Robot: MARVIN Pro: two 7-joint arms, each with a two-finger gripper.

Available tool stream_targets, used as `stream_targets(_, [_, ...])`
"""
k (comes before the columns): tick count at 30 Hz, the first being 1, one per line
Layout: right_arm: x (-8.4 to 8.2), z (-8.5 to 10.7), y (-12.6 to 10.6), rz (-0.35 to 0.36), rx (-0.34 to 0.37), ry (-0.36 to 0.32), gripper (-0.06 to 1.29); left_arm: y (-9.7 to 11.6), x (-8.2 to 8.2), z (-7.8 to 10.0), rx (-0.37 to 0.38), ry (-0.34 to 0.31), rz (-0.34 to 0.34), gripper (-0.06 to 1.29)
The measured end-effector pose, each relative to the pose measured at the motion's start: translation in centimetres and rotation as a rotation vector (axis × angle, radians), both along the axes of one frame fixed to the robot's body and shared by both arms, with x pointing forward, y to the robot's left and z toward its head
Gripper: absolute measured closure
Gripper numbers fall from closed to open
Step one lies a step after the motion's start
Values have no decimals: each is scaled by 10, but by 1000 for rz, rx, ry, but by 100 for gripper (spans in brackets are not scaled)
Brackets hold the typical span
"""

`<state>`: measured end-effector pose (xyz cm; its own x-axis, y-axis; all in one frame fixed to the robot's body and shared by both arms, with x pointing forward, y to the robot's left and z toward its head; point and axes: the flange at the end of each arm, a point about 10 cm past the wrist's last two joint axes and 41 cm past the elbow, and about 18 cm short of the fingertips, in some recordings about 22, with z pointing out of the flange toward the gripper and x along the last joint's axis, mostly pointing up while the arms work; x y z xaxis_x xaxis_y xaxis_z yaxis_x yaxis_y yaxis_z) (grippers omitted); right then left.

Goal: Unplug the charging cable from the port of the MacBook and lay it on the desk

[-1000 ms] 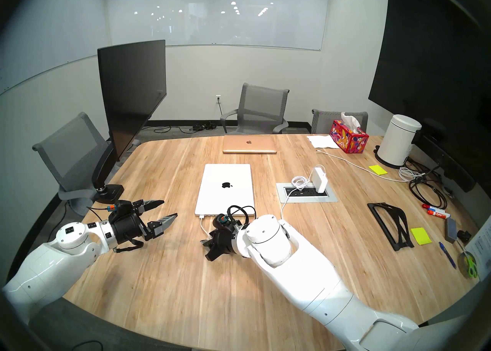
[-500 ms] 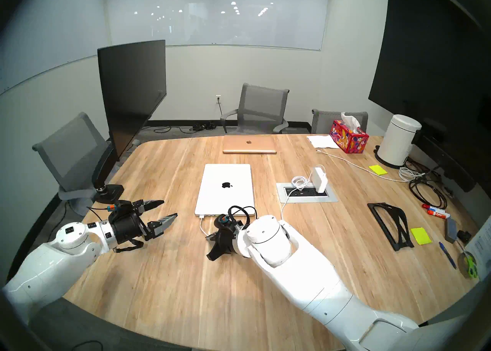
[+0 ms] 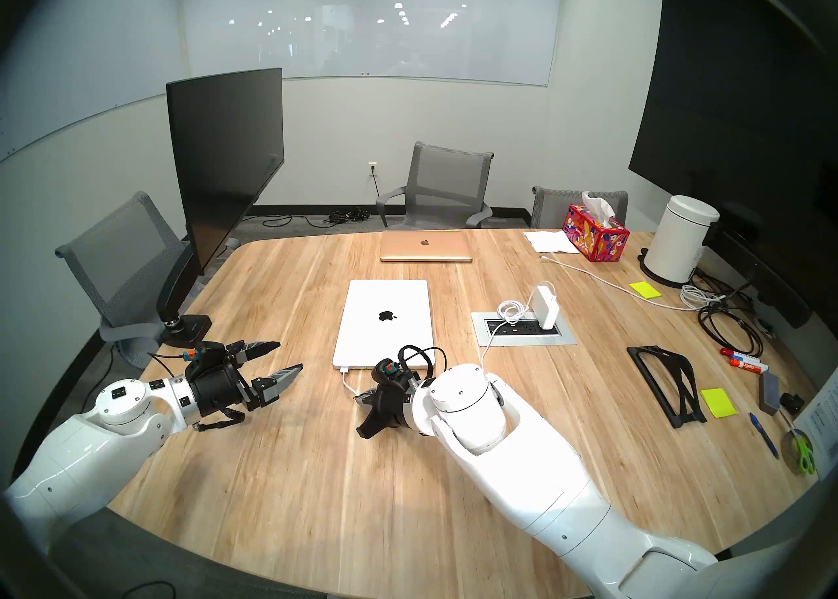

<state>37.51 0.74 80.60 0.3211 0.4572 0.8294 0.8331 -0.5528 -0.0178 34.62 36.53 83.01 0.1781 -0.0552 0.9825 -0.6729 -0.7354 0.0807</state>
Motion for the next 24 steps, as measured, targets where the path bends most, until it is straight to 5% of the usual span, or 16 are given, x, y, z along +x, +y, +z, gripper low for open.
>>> stream_targets(24, [-18, 20, -15, 51, 72, -22, 125, 0, 0, 0, 0, 0, 0, 2])
